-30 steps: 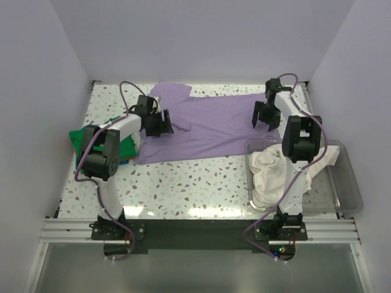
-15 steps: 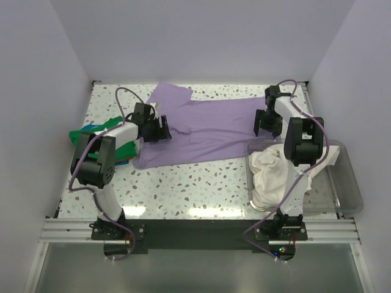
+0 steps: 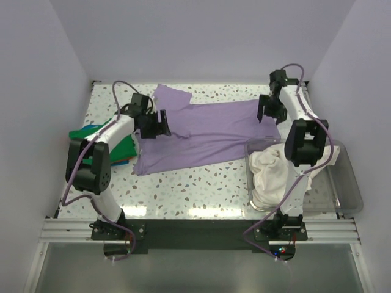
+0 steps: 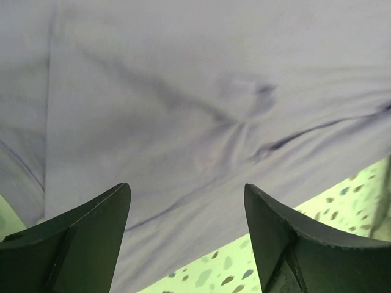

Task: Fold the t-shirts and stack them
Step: Fold the tshirt

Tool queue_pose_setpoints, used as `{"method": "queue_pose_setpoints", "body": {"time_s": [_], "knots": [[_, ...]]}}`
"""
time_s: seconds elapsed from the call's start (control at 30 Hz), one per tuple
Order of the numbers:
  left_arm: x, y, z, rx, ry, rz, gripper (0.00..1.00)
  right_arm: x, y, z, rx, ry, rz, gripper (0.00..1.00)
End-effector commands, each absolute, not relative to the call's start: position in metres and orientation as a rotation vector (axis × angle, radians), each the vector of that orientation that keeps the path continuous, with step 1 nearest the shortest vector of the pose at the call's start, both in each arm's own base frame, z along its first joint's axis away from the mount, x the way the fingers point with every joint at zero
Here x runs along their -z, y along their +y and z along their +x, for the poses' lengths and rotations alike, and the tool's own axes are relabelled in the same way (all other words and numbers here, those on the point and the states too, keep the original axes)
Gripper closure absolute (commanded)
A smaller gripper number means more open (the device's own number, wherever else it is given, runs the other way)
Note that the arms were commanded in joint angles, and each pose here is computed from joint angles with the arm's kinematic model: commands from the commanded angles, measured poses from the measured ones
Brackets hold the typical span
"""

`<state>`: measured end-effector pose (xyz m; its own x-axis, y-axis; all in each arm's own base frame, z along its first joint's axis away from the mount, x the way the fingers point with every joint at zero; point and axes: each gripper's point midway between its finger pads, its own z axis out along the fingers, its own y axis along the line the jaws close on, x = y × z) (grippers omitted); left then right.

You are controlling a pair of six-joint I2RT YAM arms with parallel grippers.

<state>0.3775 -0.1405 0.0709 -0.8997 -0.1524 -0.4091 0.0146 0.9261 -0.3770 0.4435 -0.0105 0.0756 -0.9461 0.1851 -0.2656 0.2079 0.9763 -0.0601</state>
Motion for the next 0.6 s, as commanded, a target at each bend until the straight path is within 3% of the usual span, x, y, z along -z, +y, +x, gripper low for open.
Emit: {"method": "queue_pose_setpoints", "body": {"time_s": [0.0,0.27,0.57], "knots": [[-0.149,-0.149,0.429,0.583,2.433,-0.028,0.20,-0.132,-0.026,0.485,0.117,2.672,0.283,0.26],[-0.179,-0.124,0.547,0.547,2.212,-0.036,0.21,-0.121,-0.023,0.585,0.005,2.343,0.389,0.31],[-0.192,-0.107,0.615,0.463,2.062,-0.009,0.21,-0.089,-0.029,0.632,0.009,2.241,0.416,0.35]]}}
